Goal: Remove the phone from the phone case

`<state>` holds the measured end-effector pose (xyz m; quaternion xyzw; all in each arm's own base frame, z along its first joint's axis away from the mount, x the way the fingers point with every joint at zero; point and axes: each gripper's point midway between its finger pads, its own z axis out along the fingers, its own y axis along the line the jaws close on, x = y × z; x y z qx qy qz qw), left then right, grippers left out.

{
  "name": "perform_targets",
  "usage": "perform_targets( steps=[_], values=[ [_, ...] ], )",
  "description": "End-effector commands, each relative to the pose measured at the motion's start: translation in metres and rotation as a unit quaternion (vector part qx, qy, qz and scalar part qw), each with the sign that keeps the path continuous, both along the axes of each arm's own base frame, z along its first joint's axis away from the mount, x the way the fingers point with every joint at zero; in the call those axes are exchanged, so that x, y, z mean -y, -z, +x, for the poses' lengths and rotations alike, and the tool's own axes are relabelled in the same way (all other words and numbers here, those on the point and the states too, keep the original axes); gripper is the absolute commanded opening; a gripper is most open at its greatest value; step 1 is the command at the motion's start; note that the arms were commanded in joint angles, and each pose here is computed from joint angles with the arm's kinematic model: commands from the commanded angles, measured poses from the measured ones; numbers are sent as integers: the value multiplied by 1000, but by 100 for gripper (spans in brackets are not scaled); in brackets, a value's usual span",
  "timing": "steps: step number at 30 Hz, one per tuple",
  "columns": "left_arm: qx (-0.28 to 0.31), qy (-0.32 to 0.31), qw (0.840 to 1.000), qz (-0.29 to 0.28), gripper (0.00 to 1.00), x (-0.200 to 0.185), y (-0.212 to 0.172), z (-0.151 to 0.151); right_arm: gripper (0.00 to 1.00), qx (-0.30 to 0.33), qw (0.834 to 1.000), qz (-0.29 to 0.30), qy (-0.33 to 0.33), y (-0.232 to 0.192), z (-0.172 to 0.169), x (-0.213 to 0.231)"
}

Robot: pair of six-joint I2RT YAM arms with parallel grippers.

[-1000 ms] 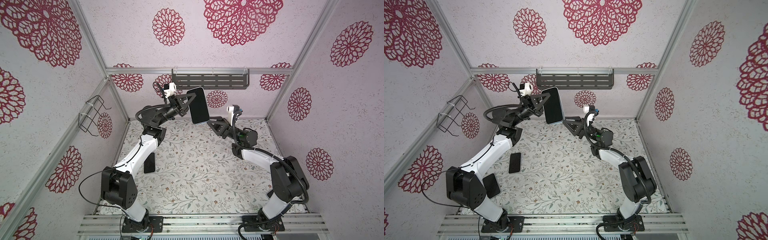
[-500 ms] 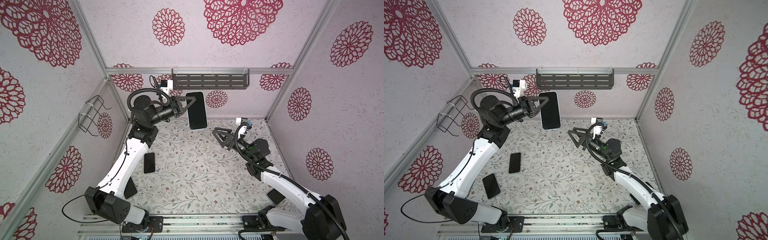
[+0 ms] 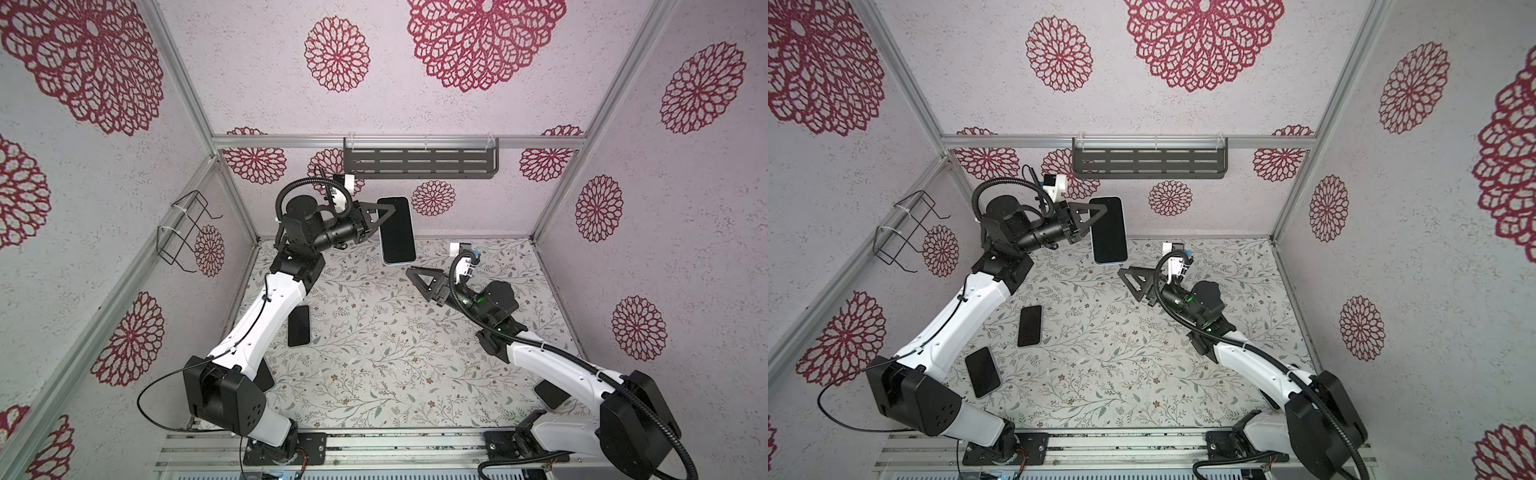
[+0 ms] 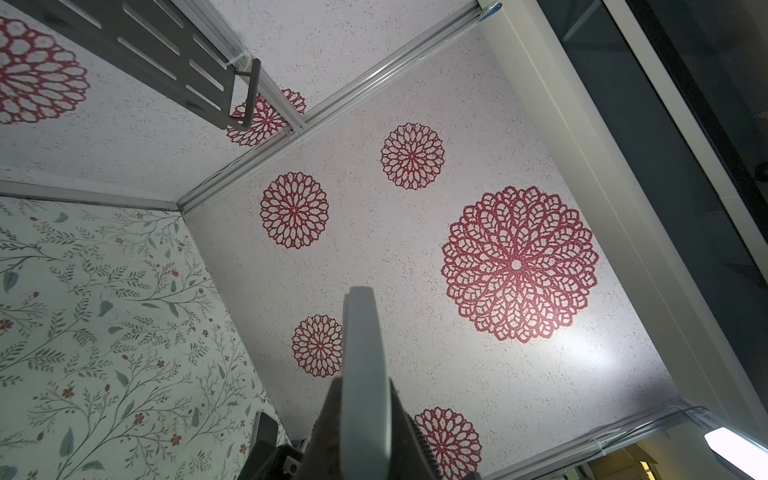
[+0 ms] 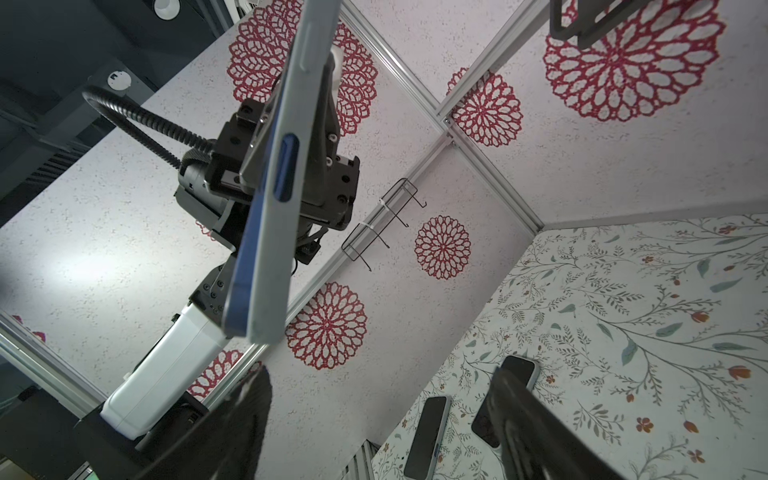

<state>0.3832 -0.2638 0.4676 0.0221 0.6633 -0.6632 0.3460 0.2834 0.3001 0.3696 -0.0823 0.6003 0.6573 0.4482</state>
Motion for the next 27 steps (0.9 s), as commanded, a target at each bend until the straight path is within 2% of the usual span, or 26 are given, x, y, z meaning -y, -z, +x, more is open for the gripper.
perform_targets(
  steps=[1,16,27],
  values=[
    [37,2,999,-15,0,0,-18,-11,85,30,998,52,-1,-34,-5,4],
    [36,10,999,-19,0,5,-13,-14,85,27,997,76,-7,-37,-2,3],
    [38,29,998,-41,0,9,-13,-22,83,2,996,87,3,-27,13,0]
  ],
)
